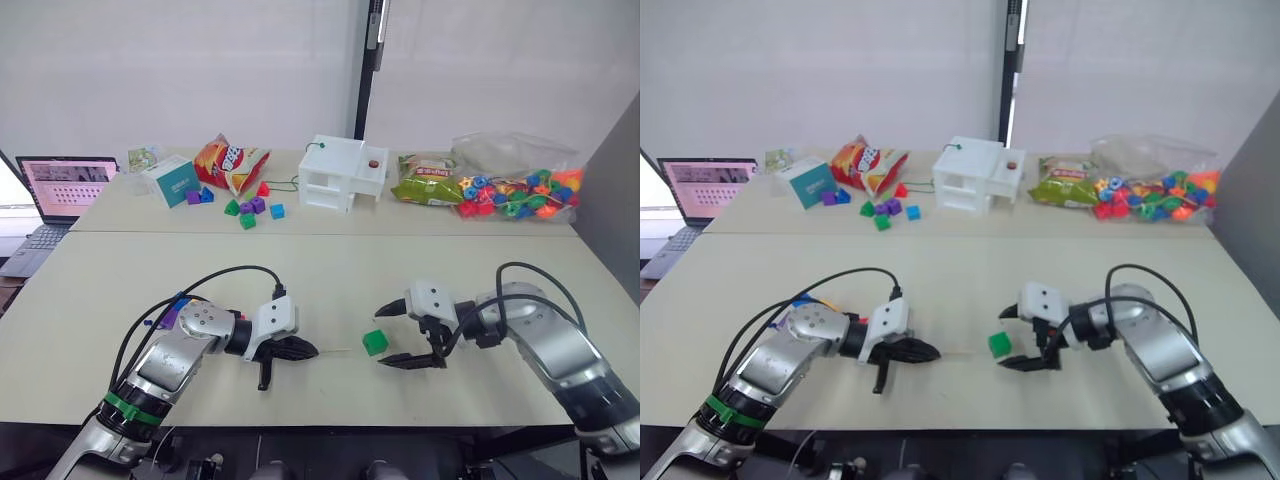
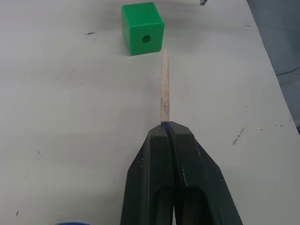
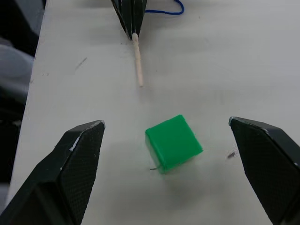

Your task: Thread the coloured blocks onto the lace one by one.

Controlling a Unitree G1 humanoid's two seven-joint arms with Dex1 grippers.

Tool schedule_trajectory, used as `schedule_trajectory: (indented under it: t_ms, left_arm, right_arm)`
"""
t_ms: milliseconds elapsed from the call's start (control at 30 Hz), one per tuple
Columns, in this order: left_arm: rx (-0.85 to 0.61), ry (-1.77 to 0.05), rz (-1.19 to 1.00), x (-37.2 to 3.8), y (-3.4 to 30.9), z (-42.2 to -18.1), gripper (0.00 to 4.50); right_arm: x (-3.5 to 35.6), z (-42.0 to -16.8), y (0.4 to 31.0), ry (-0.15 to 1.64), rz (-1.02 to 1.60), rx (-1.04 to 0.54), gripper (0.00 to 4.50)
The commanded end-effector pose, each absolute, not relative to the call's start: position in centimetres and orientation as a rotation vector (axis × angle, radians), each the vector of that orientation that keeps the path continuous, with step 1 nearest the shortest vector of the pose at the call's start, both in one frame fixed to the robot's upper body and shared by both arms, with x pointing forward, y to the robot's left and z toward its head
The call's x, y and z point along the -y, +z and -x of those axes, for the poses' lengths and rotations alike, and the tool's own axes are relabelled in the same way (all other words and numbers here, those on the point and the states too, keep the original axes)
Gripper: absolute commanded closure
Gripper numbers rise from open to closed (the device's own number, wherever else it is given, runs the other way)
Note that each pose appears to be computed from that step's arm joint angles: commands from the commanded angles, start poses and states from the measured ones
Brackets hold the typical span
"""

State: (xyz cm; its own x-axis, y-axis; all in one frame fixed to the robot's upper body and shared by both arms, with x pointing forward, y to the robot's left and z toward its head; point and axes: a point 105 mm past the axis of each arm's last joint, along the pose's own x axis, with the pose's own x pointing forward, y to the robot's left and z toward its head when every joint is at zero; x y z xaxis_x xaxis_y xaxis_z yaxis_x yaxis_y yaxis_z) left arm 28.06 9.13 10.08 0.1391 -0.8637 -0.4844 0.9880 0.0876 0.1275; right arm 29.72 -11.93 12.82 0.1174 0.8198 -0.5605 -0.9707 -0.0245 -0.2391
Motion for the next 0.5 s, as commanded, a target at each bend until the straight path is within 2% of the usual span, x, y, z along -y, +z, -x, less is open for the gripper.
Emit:
schedule_trajectory:
  t_ms: [33, 133, 367, 500]
  left_arm:
    - [-0.277, -1.421, -0.482, -8.8, 11.0, -27.4, 4.50]
    - [-0.273, -1.398, -0.490, -8.8, 11.1, -27.5, 4.50]
    - [-0.268, -1.345, -0.525, -7.8, 11.4, -27.5, 4.50]
    - [-0.269, -1.341, -0.549, -7.1, 11.3, -27.3, 4.50]
  right_arm:
    - [12.1, -30.6, 12.0, 1.524, 0.707, -0.289, 0.02]
    - [12.4, -30.7, 11.2, 1.553, 0.684, -0.300, 0.78]
    - [12.8, -30.6, 10.0, 1.513, 0.628, -0.300, 3.23]
    - [12.5, -30.1, 10.1, 1.475, 0.581, -0.288, 3.31]
